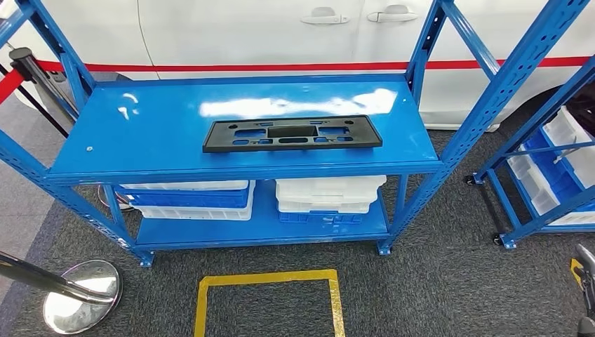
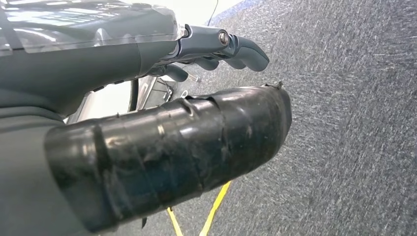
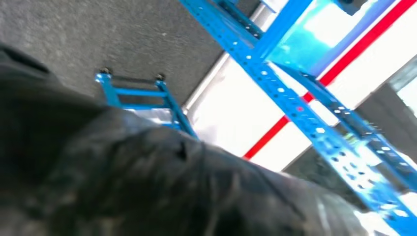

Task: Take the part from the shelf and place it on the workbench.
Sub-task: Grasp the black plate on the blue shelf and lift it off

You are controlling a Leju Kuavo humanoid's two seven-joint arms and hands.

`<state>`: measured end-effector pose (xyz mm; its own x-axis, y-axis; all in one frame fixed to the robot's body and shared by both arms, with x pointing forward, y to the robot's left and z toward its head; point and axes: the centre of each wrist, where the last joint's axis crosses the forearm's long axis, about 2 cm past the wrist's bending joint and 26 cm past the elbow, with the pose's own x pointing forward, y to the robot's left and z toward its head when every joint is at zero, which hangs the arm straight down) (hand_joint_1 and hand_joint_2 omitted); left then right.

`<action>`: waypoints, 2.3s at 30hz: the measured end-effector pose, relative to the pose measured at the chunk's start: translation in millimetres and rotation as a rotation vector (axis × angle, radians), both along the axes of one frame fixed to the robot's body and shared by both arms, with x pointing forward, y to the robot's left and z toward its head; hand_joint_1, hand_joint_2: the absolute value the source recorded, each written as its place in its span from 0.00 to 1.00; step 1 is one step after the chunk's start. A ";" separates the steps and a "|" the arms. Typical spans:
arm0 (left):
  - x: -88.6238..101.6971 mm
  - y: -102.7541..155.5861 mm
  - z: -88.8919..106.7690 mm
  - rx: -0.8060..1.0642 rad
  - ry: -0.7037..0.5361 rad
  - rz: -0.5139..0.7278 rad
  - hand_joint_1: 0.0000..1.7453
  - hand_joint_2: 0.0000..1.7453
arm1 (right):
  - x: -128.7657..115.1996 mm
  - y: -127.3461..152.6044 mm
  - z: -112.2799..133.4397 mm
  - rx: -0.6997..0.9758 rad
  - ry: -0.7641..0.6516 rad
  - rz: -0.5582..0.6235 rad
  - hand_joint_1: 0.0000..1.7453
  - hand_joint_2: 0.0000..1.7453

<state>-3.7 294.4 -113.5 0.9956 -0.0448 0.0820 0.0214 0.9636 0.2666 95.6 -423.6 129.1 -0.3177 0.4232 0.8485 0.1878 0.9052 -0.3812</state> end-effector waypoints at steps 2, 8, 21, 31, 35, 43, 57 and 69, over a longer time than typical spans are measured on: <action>0.3 -0.2 0.0 0.000 0.000 0.000 0.00 0.00 | -0.1 3.2 3.4 -0.008 -0.008 0.011 0.00 0.00; 1.4 -1.0 0.0 0.001 -0.002 -0.005 0.00 0.00 | -1.7 15.9 11.3 -0.016 -0.052 0.077 0.00 0.00; 12.6 -15.5 0.5 -0.013 -0.016 0.014 0.00 0.00 | -17.9 97.5 64.5 -0.186 -0.332 0.082 0.00 0.00; 15.5 -19.1 0.6 -0.029 -0.003 0.025 0.00 0.00 | -14.7 133.2 66.4 -0.171 -0.251 0.185 0.00 0.00; 18.9 -20.5 0.7 -0.053 -0.001 -0.009 0.00 0.00 | 3.7 154.1 45.0 -0.144 -0.112 0.365 0.00 0.00; 29.0 -21.1 1.1 -0.089 -0.023 -0.117 0.00 0.00 | 70.9 182.7 0.0 -0.297 0.042 0.627 0.00 0.00; 32.9 -14.1 1.0 -0.095 -0.020 -0.182 0.00 0.00 | 178.9 233.7 5.7 -0.401 0.091 0.689 0.00 1.00; 31.4 -13.2 0.9 -0.098 -0.018 -0.194 0.00 0.00 | 236.0 239.5 73.2 -0.587 -0.113 0.449 0.00 1.00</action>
<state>27.7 281.2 -112.6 0.9674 -0.2267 0.1128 0.2053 0.9631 0.1741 331.6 -184.2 202.3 -0.6385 0.6055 0.4751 -0.0850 0.5580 -0.8255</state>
